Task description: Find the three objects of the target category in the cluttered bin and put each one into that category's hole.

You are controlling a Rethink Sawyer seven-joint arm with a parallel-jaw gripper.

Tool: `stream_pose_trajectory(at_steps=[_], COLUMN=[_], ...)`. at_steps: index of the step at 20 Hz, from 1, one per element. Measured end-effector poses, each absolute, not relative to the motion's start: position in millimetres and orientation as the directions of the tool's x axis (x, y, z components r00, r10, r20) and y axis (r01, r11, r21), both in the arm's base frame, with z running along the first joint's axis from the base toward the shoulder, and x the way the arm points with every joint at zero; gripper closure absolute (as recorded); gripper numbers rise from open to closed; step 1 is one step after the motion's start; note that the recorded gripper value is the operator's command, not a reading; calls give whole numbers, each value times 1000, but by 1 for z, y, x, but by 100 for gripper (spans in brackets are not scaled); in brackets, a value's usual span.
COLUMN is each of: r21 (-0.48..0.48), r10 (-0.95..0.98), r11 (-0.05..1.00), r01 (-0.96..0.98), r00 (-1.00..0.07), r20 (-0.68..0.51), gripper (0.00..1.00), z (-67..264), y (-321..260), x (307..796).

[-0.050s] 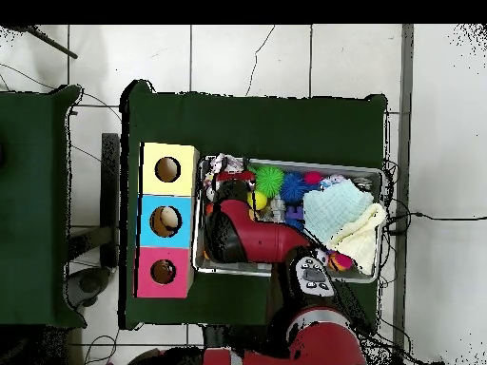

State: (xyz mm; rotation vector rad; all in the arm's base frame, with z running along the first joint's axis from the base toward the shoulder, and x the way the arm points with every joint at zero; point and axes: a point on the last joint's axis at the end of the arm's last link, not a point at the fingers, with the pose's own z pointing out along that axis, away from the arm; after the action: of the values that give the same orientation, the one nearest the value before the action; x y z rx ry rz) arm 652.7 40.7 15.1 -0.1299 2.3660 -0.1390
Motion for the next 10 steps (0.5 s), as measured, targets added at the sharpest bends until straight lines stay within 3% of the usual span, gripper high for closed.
stream_pose_trajectory(at_steps=[10], r21=[-139], r10=[-128], r11=[989], r01=[-42], r00=[-704], r20=[-699], gripper=[0], z=[24], y=[35], x=[658])
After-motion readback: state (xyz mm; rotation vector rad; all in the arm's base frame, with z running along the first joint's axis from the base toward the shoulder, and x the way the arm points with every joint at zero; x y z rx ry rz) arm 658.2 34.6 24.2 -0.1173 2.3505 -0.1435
